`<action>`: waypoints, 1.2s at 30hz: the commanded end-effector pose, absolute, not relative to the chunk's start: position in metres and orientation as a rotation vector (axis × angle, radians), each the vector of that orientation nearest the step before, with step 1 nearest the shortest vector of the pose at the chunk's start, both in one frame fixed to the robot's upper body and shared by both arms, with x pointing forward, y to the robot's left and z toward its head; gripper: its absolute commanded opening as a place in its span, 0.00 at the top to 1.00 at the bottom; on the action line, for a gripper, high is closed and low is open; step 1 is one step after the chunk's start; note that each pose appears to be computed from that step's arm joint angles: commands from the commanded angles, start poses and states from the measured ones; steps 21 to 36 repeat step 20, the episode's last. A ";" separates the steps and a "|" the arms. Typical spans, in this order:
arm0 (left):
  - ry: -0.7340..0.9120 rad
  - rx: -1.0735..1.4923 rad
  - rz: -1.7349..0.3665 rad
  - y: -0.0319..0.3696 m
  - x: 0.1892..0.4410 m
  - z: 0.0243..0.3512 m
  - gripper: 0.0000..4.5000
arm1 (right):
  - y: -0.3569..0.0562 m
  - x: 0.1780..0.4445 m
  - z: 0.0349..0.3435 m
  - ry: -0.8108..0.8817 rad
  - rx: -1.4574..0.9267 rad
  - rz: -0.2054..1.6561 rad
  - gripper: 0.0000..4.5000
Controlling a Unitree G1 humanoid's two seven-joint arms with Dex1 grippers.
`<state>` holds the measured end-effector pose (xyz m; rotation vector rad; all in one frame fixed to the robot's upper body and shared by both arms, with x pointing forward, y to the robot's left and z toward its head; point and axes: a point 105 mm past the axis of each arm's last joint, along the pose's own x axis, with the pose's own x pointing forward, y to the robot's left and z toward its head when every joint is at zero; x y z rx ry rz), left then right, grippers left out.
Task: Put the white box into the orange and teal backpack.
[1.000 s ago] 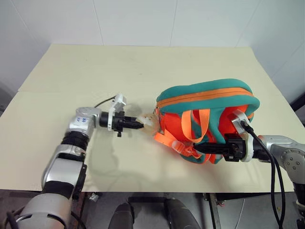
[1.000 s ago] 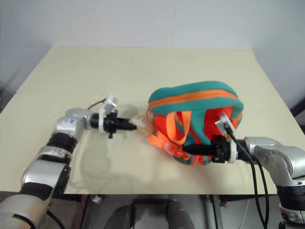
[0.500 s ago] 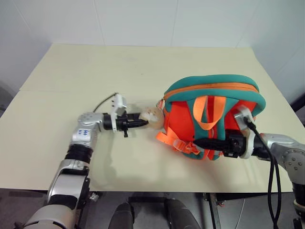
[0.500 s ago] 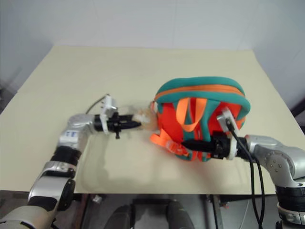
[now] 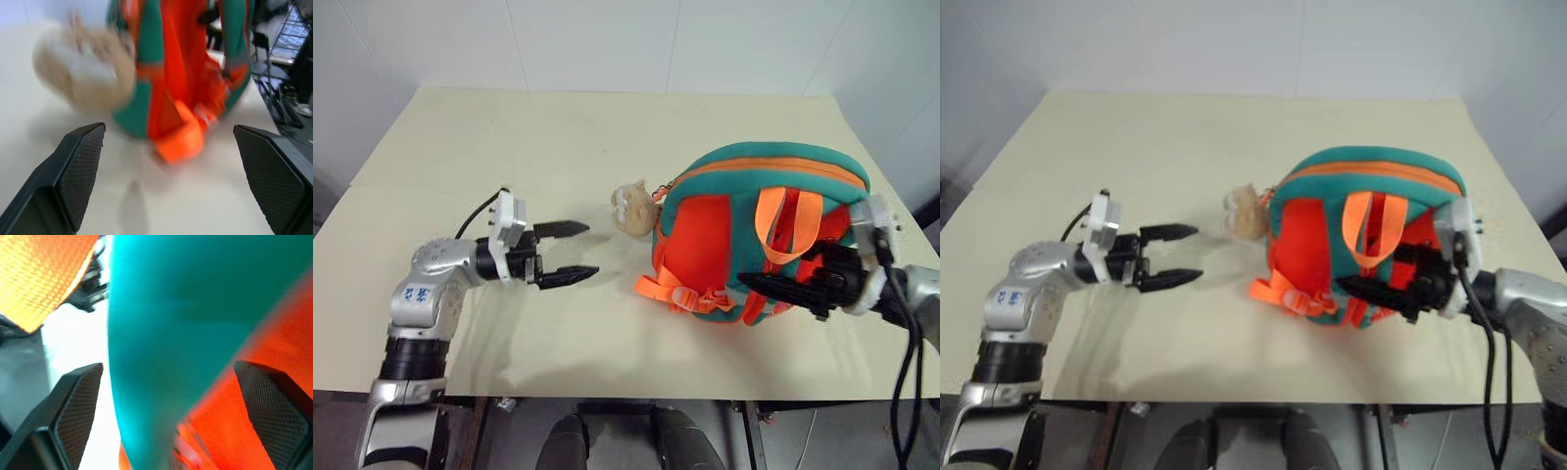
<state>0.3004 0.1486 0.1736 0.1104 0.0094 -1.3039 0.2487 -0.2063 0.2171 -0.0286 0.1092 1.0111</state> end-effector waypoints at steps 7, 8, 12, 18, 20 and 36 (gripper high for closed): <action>-0.106 0.235 -1.235 0.166 0.283 0.191 0.01 | -0.255 0.224 0.212 0.103 -0.307 0.821 0.00; -0.109 0.254 -1.218 0.172 0.282 0.191 0.01 | -0.256 0.221 0.211 0.097 -0.310 0.815 0.00; -0.128 0.260 -1.199 0.179 0.279 0.198 0.01 | -0.262 0.218 0.199 0.114 -0.316 0.811 0.00; -0.101 0.270 -1.190 0.185 0.273 0.193 0.01 | -0.263 0.228 0.183 0.134 -0.327 0.845 0.00; -0.098 0.268 -1.182 0.186 0.272 0.194 0.01 | -0.262 0.236 0.182 0.127 -0.325 0.853 0.00; -0.098 0.268 -1.182 0.186 0.272 0.194 0.01 | -0.262 0.236 0.182 0.127 -0.325 0.853 0.00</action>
